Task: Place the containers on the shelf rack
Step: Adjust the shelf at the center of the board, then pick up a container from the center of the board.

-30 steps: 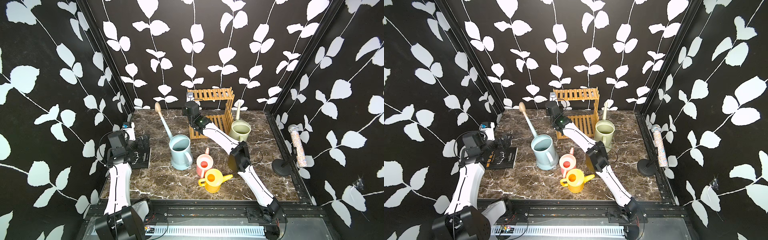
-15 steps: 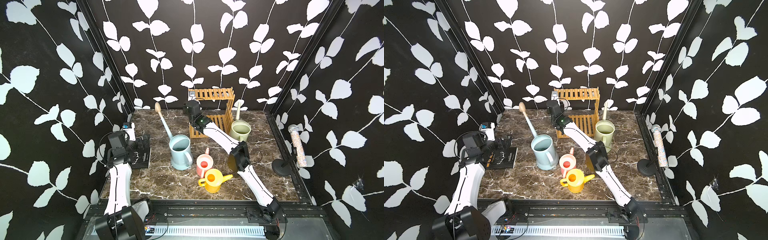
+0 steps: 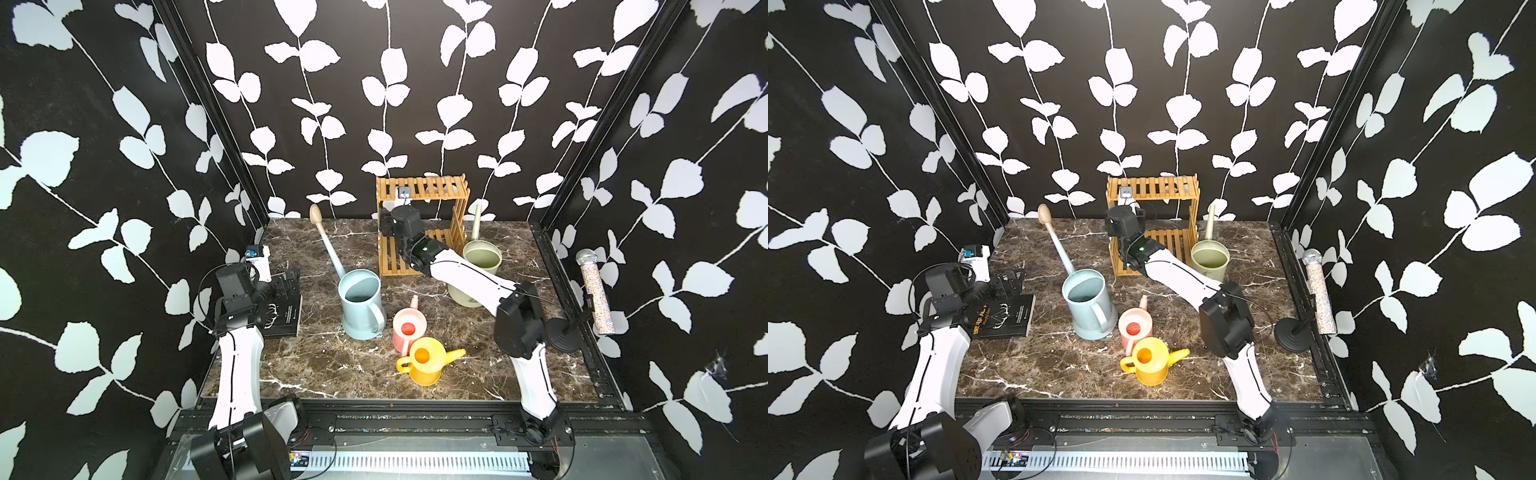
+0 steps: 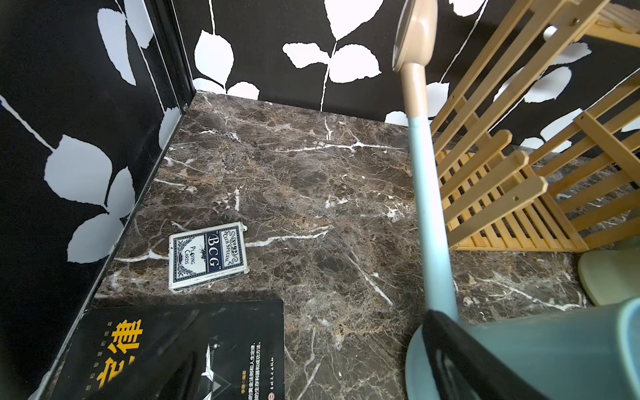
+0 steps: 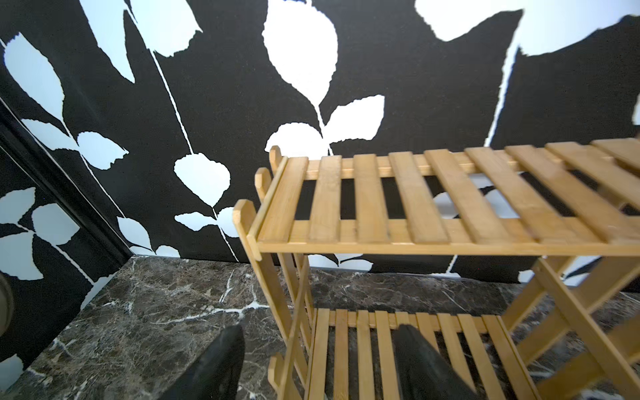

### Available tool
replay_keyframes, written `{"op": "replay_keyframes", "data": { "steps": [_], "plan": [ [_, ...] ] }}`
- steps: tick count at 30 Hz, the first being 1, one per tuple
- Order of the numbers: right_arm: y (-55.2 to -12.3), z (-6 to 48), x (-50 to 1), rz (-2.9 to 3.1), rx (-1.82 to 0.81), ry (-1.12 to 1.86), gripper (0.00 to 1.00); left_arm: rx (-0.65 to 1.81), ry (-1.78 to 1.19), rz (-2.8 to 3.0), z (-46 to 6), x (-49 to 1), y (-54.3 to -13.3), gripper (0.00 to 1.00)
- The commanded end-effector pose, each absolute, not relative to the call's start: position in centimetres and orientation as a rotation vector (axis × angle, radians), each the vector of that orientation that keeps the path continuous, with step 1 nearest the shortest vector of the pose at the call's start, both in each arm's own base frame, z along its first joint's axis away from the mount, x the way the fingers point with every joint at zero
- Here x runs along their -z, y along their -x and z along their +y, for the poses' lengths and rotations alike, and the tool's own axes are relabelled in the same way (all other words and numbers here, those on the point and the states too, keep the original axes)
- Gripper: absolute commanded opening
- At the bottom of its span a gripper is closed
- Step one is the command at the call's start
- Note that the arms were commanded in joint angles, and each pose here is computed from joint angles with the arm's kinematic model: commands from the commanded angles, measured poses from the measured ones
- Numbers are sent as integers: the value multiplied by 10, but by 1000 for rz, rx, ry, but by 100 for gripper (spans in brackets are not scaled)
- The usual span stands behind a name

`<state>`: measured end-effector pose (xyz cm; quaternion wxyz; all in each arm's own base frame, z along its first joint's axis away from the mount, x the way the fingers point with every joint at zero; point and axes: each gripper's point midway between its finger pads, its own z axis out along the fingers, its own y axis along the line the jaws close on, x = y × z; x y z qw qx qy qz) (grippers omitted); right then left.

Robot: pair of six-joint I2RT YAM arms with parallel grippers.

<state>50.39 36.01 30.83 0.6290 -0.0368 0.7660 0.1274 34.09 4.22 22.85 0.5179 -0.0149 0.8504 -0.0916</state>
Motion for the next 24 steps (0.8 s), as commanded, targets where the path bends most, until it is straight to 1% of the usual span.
{"op": "replay_keyframes", "data": {
  "steps": [1, 6, 11, 12, 13, 18, 21, 22, 24],
  "plan": [
    [-485, 341, -329, 1713, -310, 35, 73, 228, 33, 2030, 41, -230, -340, 99],
    [-454, 304, -336, 1737, -225, 66, 78, 221, 39, 2043, 44, -223, -341, 99],
    [-427, 267, -327, 1800, -147, 77, 85, 228, 55, 2054, 45, -221, -344, 98],
    [-425, 262, -318, 1825, -127, 86, 86, 231, 54, 2054, 44, -220, -345, 99],
    [-416, 252, -328, 1820, -128, 79, 88, 232, 52, 2056, 43, -220, -345, 99],
    [-391, 213, -318, 1922, -76, 47, 98, 236, 52, 2064, 43, -219, -345, 99],
    [-376, 193, -317, 1968, -69, 33, 98, 235, 53, 2067, 43, -216, -346, 99],
    [-369, 185, -306, 2002, -51, 31, 98, 237, 56, 2067, 43, -217, -346, 99],
    [-358, 169, -302, 2031, -42, 10, 98, 248, 60, 2071, 43, -217, -347, 98]
  ]
}}
